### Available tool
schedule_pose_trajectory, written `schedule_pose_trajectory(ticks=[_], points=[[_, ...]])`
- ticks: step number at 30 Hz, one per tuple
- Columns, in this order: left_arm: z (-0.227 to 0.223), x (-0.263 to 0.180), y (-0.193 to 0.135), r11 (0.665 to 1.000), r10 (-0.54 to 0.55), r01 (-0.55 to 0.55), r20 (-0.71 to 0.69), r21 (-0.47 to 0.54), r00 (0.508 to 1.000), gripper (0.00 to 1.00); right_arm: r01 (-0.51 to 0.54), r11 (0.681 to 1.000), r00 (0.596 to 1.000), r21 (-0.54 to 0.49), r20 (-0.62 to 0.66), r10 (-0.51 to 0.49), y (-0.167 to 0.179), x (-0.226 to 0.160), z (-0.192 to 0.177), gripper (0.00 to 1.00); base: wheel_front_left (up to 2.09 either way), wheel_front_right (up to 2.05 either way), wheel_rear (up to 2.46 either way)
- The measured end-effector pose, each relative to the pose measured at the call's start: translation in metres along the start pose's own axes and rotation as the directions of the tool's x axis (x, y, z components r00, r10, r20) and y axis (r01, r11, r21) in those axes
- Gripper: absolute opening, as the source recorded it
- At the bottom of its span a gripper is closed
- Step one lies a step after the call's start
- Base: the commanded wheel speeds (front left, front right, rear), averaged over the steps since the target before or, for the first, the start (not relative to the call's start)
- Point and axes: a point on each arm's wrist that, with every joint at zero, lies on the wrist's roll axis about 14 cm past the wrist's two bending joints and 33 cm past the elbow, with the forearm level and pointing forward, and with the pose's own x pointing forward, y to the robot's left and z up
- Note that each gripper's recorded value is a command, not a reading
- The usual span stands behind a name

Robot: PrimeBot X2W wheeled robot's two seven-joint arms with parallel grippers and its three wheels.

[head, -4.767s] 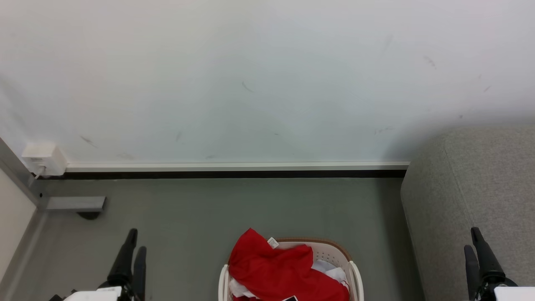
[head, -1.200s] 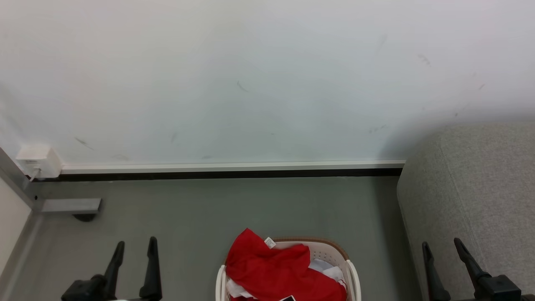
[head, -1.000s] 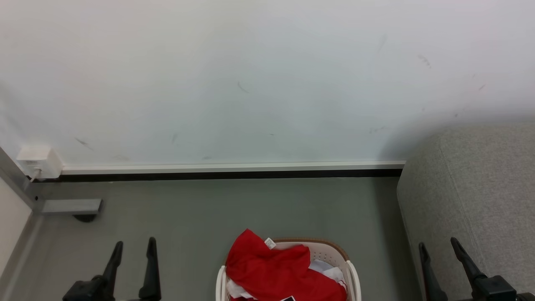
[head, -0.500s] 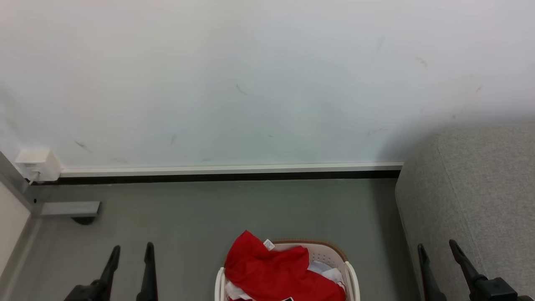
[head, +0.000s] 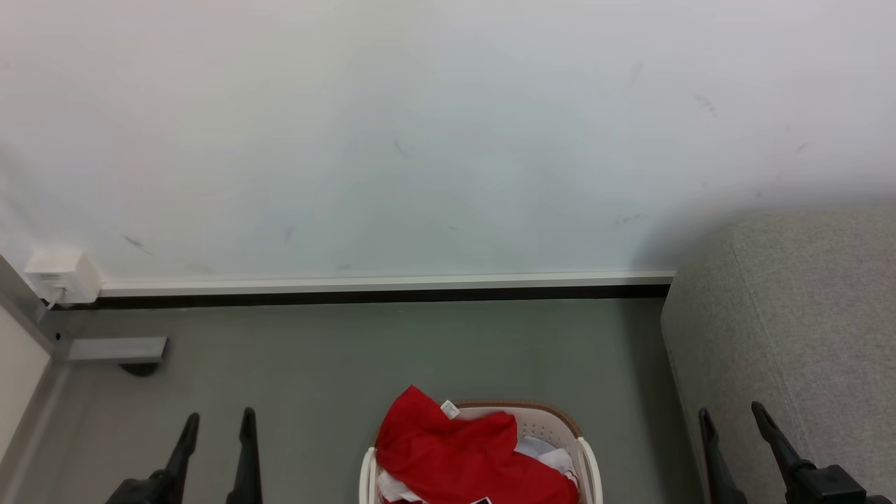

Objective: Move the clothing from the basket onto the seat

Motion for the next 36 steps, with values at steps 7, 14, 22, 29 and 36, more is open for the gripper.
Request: schedule_pose_trajectory(ticks=[7,14,22,29,36], points=[[-0.003,0.002,-0.001,1.0,-0.003,0.003,-0.008,0.0,1.0,1.0,0.0,1.0,1.0,0.005,-0.01,0.0,0.0,0.0,-0.004,1.0,0.0,0.0,0.0],[-0.007,0.012,-0.013,0.999,-0.036,0.036,-0.017,-0.003,0.999,1.0,0.016,1.0,1.0,0.007,-0.011,-0.016,-0.005,0.002,-0.004,1.0,0.0,0.0,0.0],[-0.014,0.04,-0.044,0.991,-0.131,0.131,-0.024,-0.025,0.991,1.0,0.051,0.999,0.999,0.004,-0.01,-0.051,-0.018,0.01,-0.003,1.0,0.0,0.0,0.0],[-0.031,0.069,-0.096,0.956,-0.289,0.286,-0.044,-0.061,0.956,1.0,0.065,0.998,0.998,-0.004,0.005,-0.065,-0.027,0.031,0.0,1.0,0.0,0.0,0.0],[-0.072,0.086,-0.165,0.871,-0.491,0.482,-0.124,-0.093,0.863,1.0,0.083,0.997,0.997,0.007,0.002,-0.083,-0.037,0.051,-0.005,1.0,0.0,0.0,0.0]])
